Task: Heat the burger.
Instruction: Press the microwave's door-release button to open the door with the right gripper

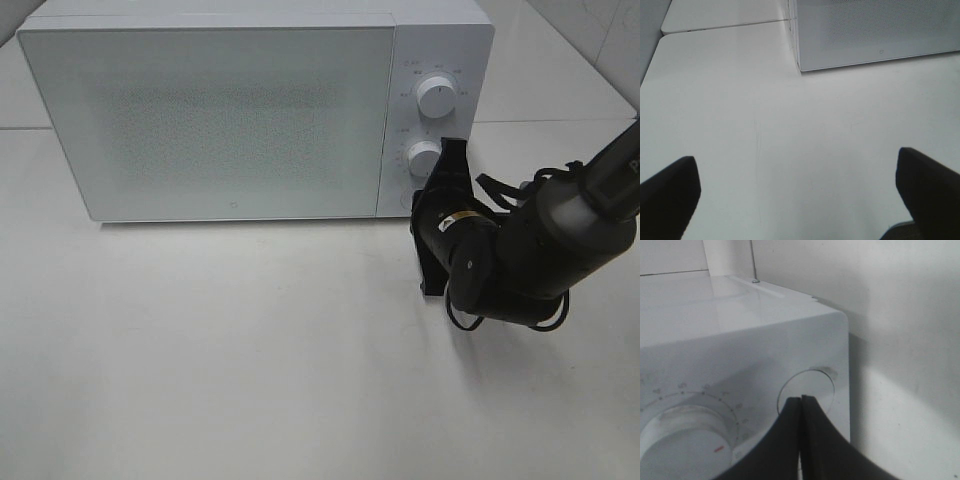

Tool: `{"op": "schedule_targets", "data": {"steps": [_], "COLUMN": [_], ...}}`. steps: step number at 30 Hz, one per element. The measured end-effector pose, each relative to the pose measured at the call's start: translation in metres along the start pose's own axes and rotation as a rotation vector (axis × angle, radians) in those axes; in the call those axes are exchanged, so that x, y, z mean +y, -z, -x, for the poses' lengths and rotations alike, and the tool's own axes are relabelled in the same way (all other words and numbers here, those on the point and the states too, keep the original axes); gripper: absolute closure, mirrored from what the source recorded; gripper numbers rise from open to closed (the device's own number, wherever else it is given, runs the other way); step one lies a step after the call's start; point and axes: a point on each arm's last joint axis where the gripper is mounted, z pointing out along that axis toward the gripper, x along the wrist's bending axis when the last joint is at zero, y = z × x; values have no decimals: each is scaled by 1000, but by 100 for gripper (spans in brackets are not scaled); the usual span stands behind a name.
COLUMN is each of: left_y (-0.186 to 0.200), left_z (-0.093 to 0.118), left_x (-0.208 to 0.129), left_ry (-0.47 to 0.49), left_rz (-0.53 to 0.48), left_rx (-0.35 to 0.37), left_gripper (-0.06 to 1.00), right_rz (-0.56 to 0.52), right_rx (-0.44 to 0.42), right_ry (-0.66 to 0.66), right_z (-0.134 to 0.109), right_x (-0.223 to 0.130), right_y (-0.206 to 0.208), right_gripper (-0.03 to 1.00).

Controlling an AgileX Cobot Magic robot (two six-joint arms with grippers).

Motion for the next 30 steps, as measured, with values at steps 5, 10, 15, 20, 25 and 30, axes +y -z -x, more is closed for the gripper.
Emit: {"op": "schedule_targets", "data": {"steps": [5,10,15,20,25,30], "left_y": [0,0,0,0,0,0], "left_z": [0,0,0,0,0,0], "left_x": [0,0,0,0,0,0], "left_ry": [0,0,0,0,0,0], "left_rz": [0,0,0,0,0,0], "left_rx": [0,0,0,0,0,0], "left_gripper": [-4,-4,-4,-4,-4,-4], "right_rz": [2,11,20,26,35,47], "right_rx": [-15,-9,-11,-1,27,32], "right_ry": [8,-1,11,13,19,6], "right_z": [6,4,3,2,1,-1], "right_x": [-4,-4,-4,-4,-4,-7], "right_y": [-9,-15,-17,-18,-18,-21], "right_gripper": [95,95,95,95,95,95]}}
